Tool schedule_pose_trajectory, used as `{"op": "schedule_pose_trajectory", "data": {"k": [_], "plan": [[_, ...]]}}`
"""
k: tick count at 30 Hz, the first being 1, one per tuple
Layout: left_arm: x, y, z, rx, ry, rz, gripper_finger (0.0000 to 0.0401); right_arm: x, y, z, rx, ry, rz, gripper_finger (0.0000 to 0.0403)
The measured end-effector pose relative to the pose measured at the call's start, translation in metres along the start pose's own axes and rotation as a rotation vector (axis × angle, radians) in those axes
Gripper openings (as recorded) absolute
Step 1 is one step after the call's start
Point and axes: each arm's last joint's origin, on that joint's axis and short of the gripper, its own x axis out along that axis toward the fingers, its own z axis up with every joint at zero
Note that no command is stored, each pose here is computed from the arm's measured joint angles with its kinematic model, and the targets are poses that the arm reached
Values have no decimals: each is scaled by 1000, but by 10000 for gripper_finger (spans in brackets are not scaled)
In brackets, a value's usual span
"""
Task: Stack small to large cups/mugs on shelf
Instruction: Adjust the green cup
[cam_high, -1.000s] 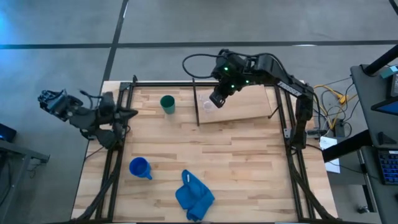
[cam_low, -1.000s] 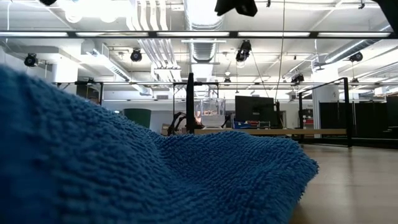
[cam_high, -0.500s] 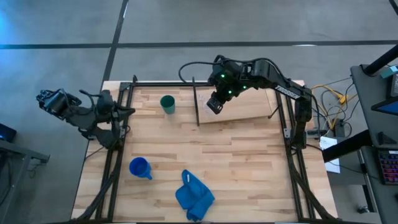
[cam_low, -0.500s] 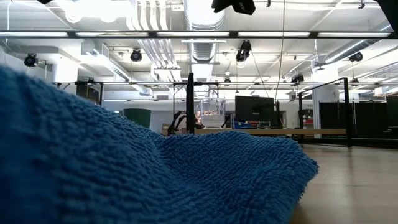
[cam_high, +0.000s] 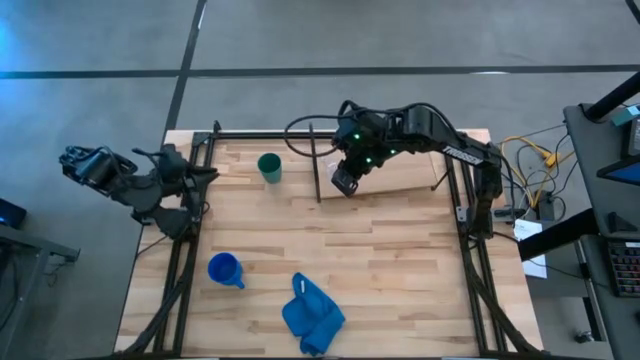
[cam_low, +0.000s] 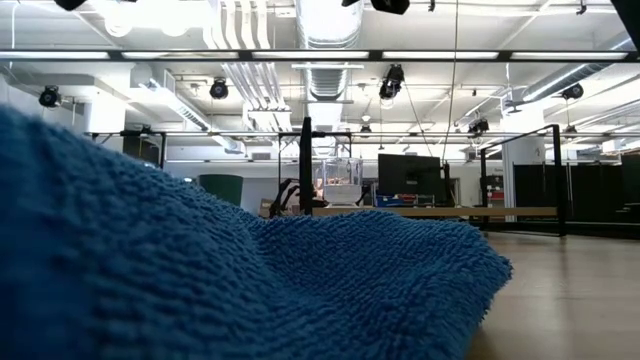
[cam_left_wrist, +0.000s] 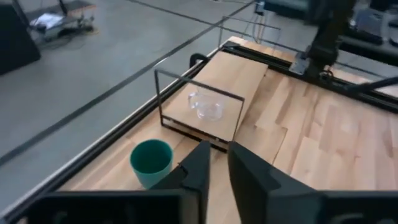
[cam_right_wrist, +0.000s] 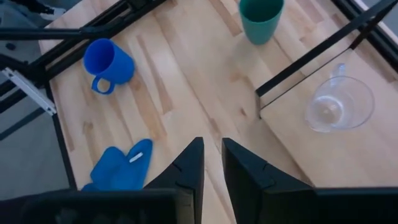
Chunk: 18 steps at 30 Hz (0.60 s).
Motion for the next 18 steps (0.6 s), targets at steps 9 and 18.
{"op": "schedule_pose_trajectory", "data": {"k": [9, 18], "plan": [[23, -2, -27, -86, 20, 127, 113, 1, 13, -5, -39, 6, 23, 52], [55, -32, -24, -9, 142, -43, 114, 1, 13, -5, -40, 5, 24, 52]]}}
